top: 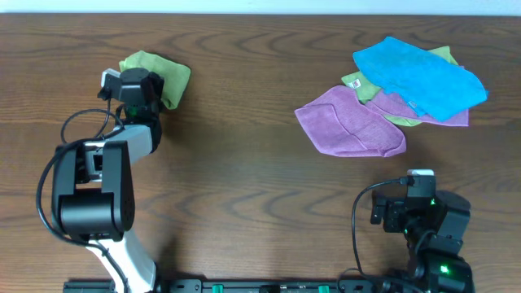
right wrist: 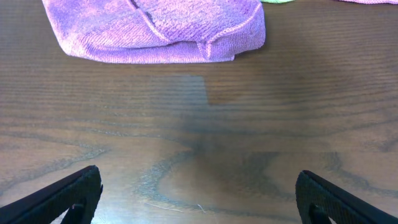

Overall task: Fold the cloth
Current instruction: 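Drag the green cloth toward the far left with the left gripper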

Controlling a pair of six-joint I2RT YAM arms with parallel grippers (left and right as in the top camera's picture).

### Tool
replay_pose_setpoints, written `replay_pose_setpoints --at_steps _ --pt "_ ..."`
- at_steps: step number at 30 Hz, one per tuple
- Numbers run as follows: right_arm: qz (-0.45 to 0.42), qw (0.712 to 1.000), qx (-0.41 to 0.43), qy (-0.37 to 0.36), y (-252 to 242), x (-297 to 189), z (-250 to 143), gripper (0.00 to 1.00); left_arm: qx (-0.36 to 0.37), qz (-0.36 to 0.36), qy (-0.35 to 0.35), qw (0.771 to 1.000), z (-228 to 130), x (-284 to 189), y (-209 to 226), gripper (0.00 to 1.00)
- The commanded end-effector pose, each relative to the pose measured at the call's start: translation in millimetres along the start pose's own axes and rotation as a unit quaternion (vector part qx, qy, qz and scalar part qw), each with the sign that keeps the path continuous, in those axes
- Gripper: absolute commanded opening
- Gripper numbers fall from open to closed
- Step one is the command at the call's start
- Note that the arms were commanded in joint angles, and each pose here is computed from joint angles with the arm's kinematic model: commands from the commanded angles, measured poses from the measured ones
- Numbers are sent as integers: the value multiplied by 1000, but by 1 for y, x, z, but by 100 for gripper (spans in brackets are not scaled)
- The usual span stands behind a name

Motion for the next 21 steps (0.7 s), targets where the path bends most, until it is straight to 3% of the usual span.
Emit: replay_pose_setpoints --at_steps 1,13,15,17,18,21 --pt "-4 1000 -2 2 -2 1 -2 99 5 -3 -3 1000 3 4 -2 6" --pt "-4 1000 -2 2 -2 1 -2 99 15 57 28 998 -6 3 17 6" --pt "-4 1000 -2 2 -2 1 -2 99 15 55 28 998 -6 3 17 27" --pt "-4 1000 -2 2 -2 1 -2 99 15 56 28 998 -6 3 17 70" --pt "-4 1000 -2 2 -2 1 -2 99 14 55 30 998 -7 3 16 98" --pt "-4 1000 -2 2 -2 1 -2 99 14 52 34 998 -7 3 16 95"
Point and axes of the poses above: each gripper's point midway between its finger pads, its own x axis out along the fingers, its own y axis along the line the jaws close on, z = x × y, the point moved 9 cm from there along -x, back along the fingers, and after that the axes turned 8 degrees about x, right-handed, at the moved point
